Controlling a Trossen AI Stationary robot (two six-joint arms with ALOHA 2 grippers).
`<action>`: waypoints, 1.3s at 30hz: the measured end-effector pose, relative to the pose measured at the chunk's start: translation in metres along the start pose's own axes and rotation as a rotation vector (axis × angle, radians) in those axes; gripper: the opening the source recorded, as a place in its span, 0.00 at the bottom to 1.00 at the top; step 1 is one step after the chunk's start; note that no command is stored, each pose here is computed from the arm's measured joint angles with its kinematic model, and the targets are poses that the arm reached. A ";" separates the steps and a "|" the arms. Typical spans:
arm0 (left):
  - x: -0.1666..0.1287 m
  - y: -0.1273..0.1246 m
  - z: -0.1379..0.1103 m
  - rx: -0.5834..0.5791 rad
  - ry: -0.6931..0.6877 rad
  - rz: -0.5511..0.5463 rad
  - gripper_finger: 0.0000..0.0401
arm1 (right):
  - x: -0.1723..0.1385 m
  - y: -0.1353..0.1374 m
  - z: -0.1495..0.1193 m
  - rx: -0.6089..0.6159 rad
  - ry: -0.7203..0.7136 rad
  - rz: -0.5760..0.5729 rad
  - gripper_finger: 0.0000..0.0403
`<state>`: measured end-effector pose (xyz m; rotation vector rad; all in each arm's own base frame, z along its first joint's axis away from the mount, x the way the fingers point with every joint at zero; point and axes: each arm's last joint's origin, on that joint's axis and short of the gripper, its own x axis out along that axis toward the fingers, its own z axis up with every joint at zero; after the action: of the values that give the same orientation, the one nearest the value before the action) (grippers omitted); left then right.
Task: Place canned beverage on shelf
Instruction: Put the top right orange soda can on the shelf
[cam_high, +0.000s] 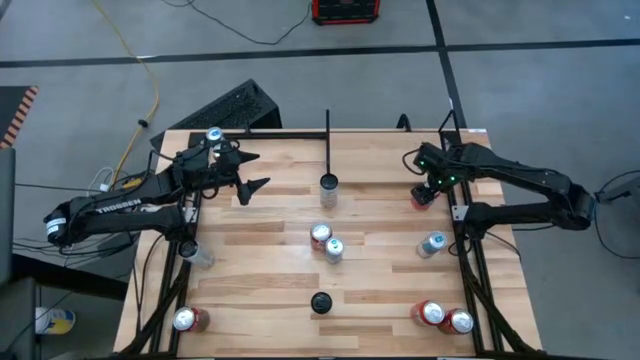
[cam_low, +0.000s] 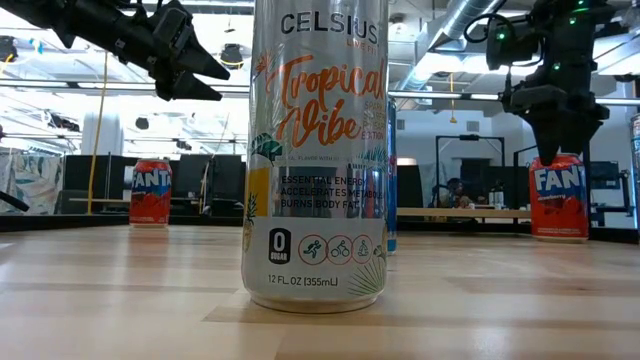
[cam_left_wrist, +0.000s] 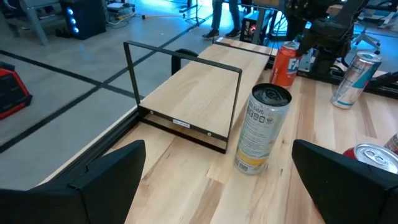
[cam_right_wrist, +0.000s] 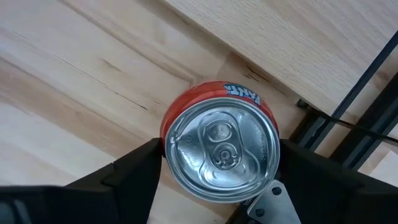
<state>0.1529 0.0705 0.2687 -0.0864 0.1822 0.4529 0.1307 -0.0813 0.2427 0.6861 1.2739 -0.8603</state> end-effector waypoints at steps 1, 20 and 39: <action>0.000 0.000 0.000 0.000 0.000 0.000 0.98 | 0.000 0.000 0.000 0.000 0.000 0.000 0.78; 0.000 0.000 0.000 0.002 0.000 0.000 0.98 | -0.046 0.003 0.017 -0.055 -0.123 0.061 0.72; 0.000 0.000 0.001 0.001 -0.007 0.000 0.98 | -0.054 0.050 0.154 -0.340 -0.233 0.096 0.72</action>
<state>0.1530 0.0707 0.2694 -0.0834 0.1752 0.4533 0.2495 -0.1746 0.3224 0.3607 1.1312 -0.6055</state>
